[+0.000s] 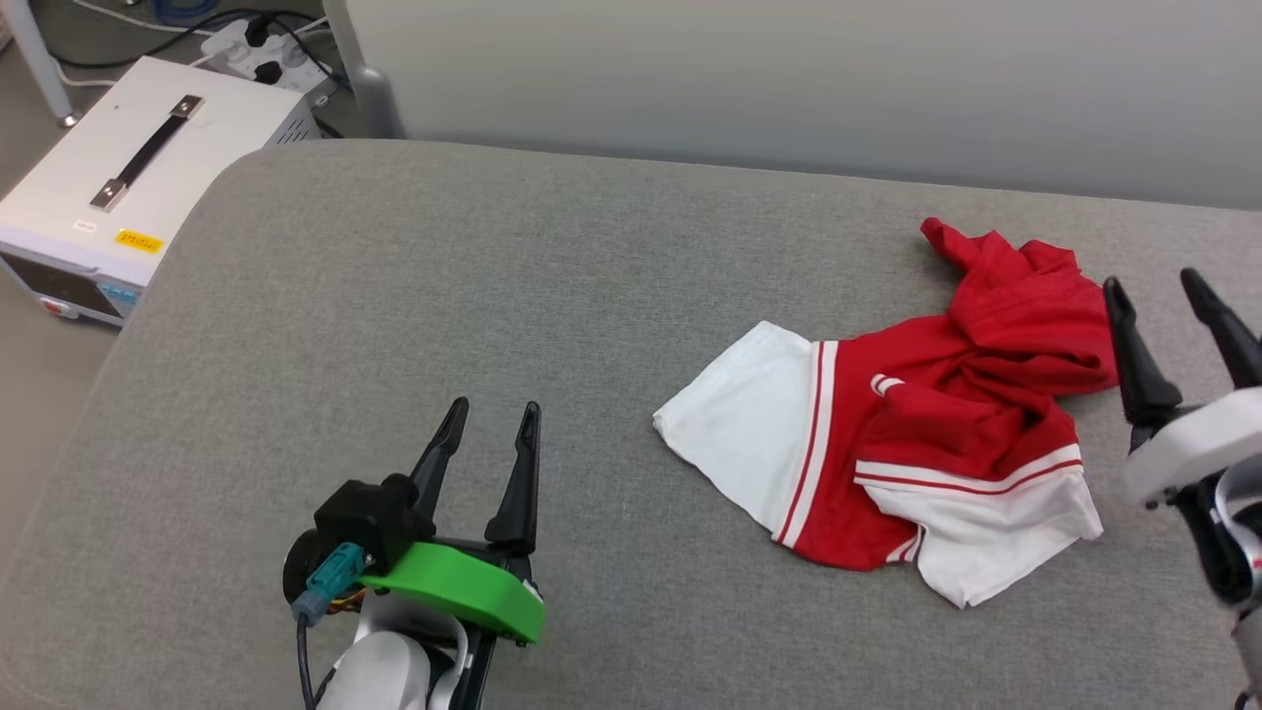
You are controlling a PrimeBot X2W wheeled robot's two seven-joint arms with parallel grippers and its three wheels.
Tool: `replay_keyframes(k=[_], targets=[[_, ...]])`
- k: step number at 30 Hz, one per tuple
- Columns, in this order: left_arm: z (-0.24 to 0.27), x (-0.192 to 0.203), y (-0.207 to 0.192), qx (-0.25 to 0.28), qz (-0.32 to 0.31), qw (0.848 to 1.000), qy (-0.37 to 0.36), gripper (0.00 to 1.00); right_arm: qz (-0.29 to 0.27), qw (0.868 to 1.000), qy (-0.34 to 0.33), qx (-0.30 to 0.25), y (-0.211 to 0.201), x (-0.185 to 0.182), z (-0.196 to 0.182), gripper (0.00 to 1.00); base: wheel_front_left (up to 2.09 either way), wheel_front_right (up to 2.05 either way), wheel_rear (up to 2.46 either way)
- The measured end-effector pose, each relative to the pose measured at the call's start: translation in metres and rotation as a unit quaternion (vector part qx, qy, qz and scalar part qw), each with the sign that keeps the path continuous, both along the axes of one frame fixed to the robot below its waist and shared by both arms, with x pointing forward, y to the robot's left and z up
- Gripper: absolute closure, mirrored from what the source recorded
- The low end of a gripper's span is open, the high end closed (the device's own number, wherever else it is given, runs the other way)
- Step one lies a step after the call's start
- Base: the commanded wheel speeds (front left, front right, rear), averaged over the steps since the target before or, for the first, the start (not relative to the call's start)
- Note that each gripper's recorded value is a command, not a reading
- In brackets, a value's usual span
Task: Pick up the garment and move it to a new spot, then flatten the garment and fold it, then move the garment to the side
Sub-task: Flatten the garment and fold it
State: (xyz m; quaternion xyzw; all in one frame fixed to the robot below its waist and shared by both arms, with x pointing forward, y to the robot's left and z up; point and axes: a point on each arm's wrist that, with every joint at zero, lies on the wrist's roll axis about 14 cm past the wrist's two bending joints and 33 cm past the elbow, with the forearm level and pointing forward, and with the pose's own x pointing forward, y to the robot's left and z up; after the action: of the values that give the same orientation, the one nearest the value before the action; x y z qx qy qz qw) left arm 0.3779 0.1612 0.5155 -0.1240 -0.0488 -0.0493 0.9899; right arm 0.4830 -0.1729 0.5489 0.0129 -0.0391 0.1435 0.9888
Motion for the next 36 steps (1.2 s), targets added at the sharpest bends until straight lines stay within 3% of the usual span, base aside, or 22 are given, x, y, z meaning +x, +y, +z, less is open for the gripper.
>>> replay_keyframes(k=[9,20,23,28,36], targets=[[-0.006,0.005,-0.026,-0.008,-0.039,0.999,0.008,0.0,-0.034,0.999,0.007,0.033,-0.002,-0.064,-0.017,0.0,0.0,0.0,0.0],[-0.034,0.026,-0.057,0.02,-0.095,0.993,0.07,0.0,-0.065,0.997,0.019,0.034,-0.01,-0.089,-0.019,0.0,0.0,0.0,0.0],[-0.051,0.039,-0.069,0.053,-0.121,0.982,0.133,0.0,-0.072,0.996,0.028,0.032,-0.014,-0.091,-0.023,0.0,0.0,0.0,0.0],[-0.084,0.055,-0.083,0.105,-0.152,0.951,0.247,0.0,-0.078,0.995,0.049,0.027,-0.017,-0.095,-0.035,0.0,0.0,0.0,0.0],[-0.123,0.071,-0.083,0.171,-0.145,0.916,0.334,0.0,-0.095,0.992,0.077,0.024,-0.026,-0.103,-0.053,0.0,0.0,0.0,0.0]])
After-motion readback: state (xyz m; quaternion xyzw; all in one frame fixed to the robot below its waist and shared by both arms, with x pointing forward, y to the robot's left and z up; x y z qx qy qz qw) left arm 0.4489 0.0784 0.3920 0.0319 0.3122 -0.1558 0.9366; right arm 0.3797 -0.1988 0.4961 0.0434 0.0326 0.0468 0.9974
